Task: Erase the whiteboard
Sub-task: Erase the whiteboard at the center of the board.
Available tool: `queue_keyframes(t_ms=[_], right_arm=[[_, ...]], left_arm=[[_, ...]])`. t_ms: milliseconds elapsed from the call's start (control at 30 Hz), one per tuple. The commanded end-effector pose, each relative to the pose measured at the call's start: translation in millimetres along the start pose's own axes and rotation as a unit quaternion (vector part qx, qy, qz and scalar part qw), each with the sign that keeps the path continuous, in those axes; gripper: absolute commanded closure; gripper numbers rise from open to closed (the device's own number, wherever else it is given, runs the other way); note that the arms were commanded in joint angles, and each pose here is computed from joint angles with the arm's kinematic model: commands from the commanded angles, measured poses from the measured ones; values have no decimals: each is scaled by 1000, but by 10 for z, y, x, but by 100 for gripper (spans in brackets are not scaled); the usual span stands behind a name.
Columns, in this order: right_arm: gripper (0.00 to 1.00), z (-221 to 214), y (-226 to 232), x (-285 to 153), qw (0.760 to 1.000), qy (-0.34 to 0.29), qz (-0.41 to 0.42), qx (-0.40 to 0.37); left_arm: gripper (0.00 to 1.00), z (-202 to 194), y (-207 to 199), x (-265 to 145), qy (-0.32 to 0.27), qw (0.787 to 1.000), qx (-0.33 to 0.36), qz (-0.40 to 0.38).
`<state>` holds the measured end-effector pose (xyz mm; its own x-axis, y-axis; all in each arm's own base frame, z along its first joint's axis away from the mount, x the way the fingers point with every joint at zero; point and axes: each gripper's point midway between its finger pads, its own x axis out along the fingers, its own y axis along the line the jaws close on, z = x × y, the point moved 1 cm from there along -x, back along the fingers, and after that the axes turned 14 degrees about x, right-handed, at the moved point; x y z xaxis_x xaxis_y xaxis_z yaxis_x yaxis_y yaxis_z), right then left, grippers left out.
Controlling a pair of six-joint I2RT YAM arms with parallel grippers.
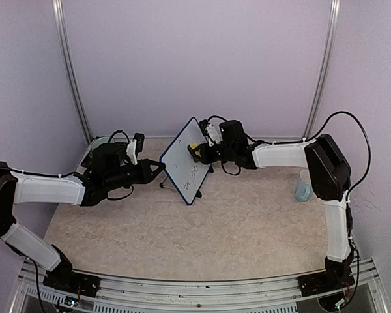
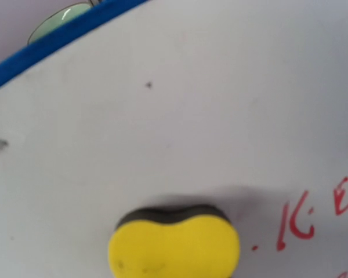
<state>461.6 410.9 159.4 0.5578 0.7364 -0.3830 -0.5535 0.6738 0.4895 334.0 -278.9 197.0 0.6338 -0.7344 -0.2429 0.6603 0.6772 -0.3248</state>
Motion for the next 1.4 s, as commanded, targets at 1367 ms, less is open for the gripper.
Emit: queue_keyframes(t_ms=[1367], right_arm=[[100, -512, -267, -273, 999, 37, -26, 14]], left_arm=[[100, 71, -124, -41, -12, 1000, 2, -24]])
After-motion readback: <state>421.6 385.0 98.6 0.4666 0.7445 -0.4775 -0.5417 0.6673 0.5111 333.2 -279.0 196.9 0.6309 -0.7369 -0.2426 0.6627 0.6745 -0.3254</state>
